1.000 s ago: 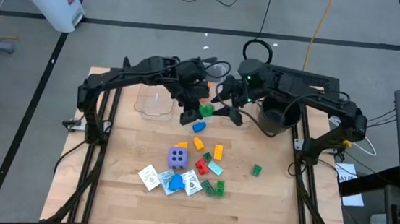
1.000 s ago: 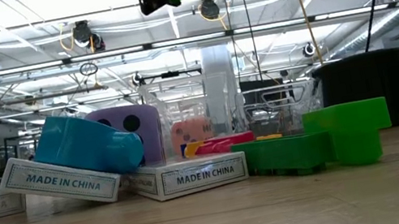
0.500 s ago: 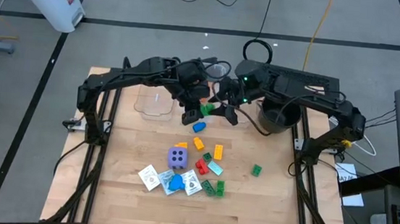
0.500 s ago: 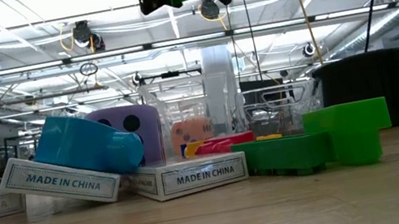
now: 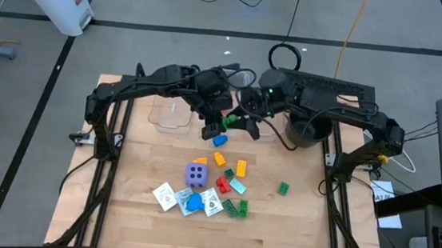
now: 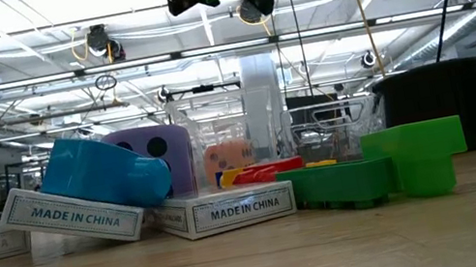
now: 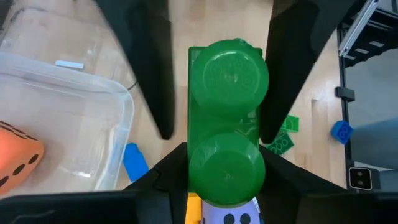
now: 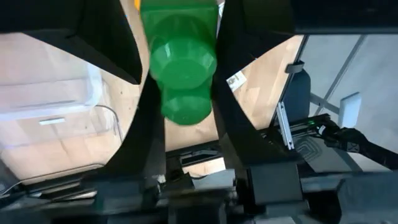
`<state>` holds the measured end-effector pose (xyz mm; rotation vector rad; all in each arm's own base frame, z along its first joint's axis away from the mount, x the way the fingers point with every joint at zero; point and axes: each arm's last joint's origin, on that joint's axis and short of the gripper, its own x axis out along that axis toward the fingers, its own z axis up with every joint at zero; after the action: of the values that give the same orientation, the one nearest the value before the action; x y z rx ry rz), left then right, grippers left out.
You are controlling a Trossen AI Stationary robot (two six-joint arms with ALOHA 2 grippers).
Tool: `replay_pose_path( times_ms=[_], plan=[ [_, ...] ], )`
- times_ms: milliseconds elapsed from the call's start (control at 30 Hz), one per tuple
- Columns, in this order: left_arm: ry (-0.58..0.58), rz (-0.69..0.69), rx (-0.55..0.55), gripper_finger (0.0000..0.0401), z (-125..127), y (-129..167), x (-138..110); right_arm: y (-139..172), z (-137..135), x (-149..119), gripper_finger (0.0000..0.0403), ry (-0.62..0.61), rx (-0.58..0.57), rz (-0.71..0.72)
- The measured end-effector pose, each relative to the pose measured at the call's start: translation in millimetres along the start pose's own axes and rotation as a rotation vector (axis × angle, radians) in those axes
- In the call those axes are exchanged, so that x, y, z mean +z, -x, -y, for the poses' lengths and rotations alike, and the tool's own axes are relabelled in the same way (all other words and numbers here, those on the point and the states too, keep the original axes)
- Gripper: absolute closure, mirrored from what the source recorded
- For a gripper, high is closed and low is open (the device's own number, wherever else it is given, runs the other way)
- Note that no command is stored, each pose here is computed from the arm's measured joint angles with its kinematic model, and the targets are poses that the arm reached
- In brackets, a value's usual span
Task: Pick & Place Toys
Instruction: Put the top light green game piece into the right transparent bin
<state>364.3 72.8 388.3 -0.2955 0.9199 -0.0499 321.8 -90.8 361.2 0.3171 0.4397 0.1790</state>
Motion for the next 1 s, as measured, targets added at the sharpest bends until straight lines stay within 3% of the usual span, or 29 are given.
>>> replay_pose_path(
  times_ms=[133, 233, 433, 767, 1000],
  plan=[
    [0.002, -0.001, 0.012, 0.0241, 0, 0, 0, -1, 1, -1, 0.0250, -0.002, 0.001, -0.004],
    [0.003, -0.001, 0.013, 0.0255, 0, 0, 0, -1, 1, -1, 0.0265, -0.001, 0.001, -0.003],
    [0.003, -0.001, 0.012, 0.0264, 0, 0, 0, -1, 1, -2, 0.0256, -0.010, 0.001, -0.004],
    [0.016, 0.012, 0.023, 0.0119, -6, 7, 0, 4, 4, 1, 0.0268, 0.001, -0.028, 0.018],
    [0.045, 0.131, 0.064, 0.0082, -11, 62, -8, 26, 12, 4, 0.0268, -0.018, -0.195, 0.039]
  ],
)
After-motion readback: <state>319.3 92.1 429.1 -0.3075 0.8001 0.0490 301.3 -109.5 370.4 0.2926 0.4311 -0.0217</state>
